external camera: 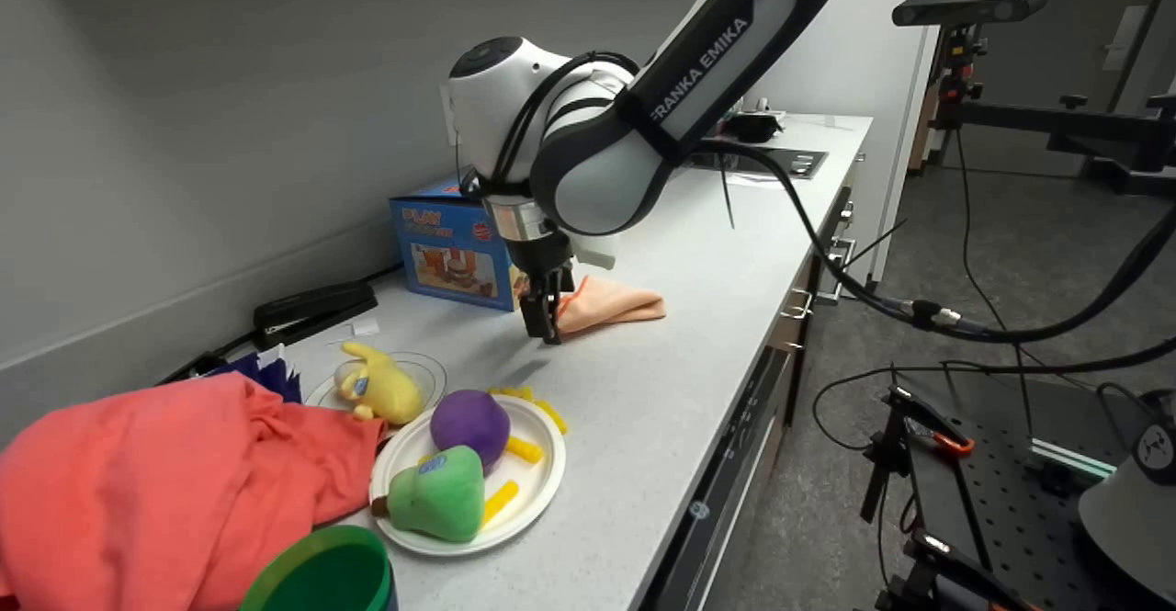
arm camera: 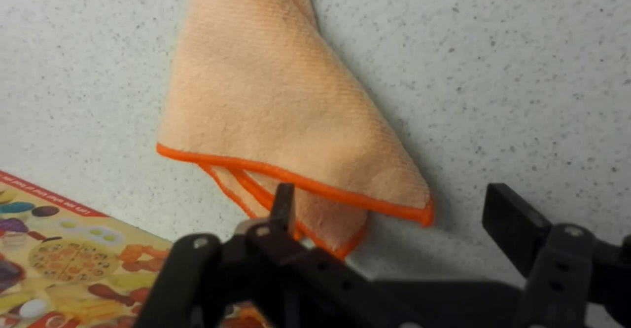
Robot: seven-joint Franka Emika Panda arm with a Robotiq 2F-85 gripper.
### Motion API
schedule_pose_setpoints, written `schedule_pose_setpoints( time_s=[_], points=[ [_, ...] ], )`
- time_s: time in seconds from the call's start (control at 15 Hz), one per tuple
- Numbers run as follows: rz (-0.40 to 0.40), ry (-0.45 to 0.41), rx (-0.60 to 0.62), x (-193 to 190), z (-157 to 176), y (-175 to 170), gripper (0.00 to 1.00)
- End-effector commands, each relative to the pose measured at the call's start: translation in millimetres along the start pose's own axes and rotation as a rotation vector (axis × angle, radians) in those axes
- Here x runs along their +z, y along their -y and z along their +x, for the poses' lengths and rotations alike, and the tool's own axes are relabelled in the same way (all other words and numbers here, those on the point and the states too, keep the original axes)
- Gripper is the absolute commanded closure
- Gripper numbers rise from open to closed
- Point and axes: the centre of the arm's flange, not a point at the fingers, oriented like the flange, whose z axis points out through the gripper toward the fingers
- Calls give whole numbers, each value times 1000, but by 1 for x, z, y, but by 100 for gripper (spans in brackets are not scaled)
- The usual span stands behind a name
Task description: Unfold the cloth on the counter
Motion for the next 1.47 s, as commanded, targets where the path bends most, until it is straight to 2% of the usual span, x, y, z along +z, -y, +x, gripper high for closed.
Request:
schedule_pose_setpoints(
  time_s=[0.0,0.47,0.6,0.93,1.0,1.07,1.4],
  points=[
    [-32,3,22,1,11,1,34],
    [-30,7,49,-5,12,9,88],
    [-28,10,55,-5,12,11,99],
    [37,-13,37,-5,14,16,99],
    [25,-16,38,-5,14,16,99],
    [-13,-12,20,-39,-22,-10,99],
    [-172,33,81,-74,-65,-66,99]
  ],
)
